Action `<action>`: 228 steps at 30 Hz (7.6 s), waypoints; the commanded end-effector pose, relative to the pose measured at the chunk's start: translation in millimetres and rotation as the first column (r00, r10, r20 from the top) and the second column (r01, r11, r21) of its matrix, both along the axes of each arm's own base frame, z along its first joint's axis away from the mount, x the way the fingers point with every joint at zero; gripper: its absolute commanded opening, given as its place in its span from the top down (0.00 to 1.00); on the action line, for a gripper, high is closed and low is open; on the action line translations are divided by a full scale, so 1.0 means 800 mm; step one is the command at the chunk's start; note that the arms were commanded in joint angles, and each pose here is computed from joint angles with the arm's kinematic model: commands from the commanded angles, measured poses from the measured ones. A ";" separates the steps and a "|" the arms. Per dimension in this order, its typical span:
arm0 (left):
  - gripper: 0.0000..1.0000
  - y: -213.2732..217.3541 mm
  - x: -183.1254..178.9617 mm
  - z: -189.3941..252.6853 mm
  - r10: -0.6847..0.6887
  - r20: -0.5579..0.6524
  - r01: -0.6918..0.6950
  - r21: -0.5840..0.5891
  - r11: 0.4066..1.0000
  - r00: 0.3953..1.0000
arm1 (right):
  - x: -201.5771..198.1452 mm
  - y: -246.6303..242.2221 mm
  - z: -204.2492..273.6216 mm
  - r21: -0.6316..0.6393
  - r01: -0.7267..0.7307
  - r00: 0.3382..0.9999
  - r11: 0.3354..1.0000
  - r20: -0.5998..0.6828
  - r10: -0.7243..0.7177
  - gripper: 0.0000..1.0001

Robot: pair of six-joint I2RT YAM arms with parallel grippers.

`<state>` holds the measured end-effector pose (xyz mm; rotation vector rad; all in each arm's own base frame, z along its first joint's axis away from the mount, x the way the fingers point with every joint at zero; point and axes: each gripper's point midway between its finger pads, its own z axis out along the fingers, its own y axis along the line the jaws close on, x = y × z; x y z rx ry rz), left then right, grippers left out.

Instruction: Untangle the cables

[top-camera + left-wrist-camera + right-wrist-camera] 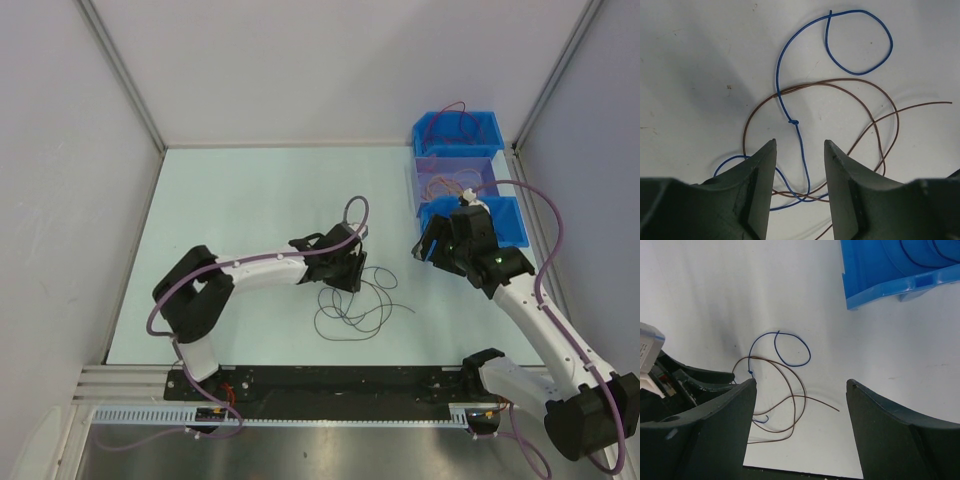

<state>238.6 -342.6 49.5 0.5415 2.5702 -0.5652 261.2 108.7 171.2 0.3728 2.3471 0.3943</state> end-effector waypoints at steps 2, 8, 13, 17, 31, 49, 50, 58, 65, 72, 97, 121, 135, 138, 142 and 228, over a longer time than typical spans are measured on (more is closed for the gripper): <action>0.53 -0.027 0.017 0.009 0.008 0.040 -0.007 -0.038 0.999 0.999 | 0.003 -0.005 0.006 -0.009 -0.004 1.000 1.000 0.031 0.004 0.23; 0.56 -0.027 0.024 -0.010 0.026 0.040 -0.026 0.008 1.000 0.999 | 0.006 -0.006 0.004 -0.009 -0.003 1.000 1.000 0.029 0.003 0.24; 0.58 -0.024 0.034 -0.019 0.054 0.051 -0.057 0.047 0.997 0.997 | 0.009 -0.008 0.003 -0.002 -0.003 1.000 1.000 0.030 0.003 0.24; 0.62 -0.018 0.037 -0.027 0.069 0.050 -0.073 0.084 0.994 0.996 | 0.010 -0.011 0.003 -0.006 -0.001 1.000 1.000 0.030 0.001 0.24; 0.65 -0.009 0.020 -0.031 0.079 0.035 -0.082 0.119 0.989 0.996 | 0.013 -0.021 0.001 0.000 0.014 1.000 1.000 0.023 -0.014 0.24; 1.00 -0.007 0.013 -0.035 0.079 0.015 -0.081 0.122 0.989 0.997 | 0.011 -0.022 0.000 0.004 0.018 1.000 1.000 0.019 -0.018 0.24; 1.00 -0.010 0.013 -0.029 0.073 0.019 -0.075 0.110 0.991 0.997 | 0.011 -0.021 0.000 0.009 0.016 1.000 1.000 0.018 -0.016 0.24; 0.99 -0.025 0.016 0.067 0.015 0.104 -0.013 -0.023 1.000 0.994 | 0.006 0.021 0.027 0.167 -0.110 0.992 0.980 0.072 0.099 0.24; 1.00 -0.027 0.012 0.129 -0.036 0.168 0.051 -0.087 0.995 0.985 | 0.005 0.045 0.034 0.232 -0.174 0.984 0.957 0.085 0.159 0.24; 1.00 -0.016 0.010 0.160 -0.039 0.213 0.063 -0.106 0.992 0.976 | -0.004 0.061 0.038 0.229 -0.254 0.966 0.940 0.114 0.233 0.26; 1.00 -0.006 0.007 0.179 -0.025 0.244 0.058 -0.127 0.990 0.969 | -0.019 0.091 -0.023 0.130 -0.314 0.949 0.940 0.009 0.316 0.45; 0.13 0.020 0.000 0.160 0.034 0.285 0.017 -0.175 0.984 0.958 | -0.018 0.102 0.111 0.226 -0.359 0.909 0.906 0.303 0.285 1.00; 0.26 0.030 -0.021 0.082 0.042 0.173 -0.018 -0.137 0.990 0.984 | -0.021 0.105 0.145 0.243 -0.380 0.893 0.893 0.349 0.285 1.00; 0.29 0.032 -0.023 0.069 0.051 0.149 -0.033 -0.120 0.992 0.988 | -0.022 0.104 0.144 0.240 -0.376 0.895 0.895 0.346 0.282 1.00; 0.40 0.032 -0.026 0.051 0.052 0.116 -0.040 -0.103 0.994 0.992 | -0.021 0.102 0.143 0.238 -0.368 0.898 0.899 0.343 0.277 1.00; 0.28 0.130 0.038 0.416 0.341 0.639 0.073 -0.530 0.845 0.690 | 0.007 -0.050 0.234 0.334 -0.064 0.829 0.940 0.542 -0.136 1.00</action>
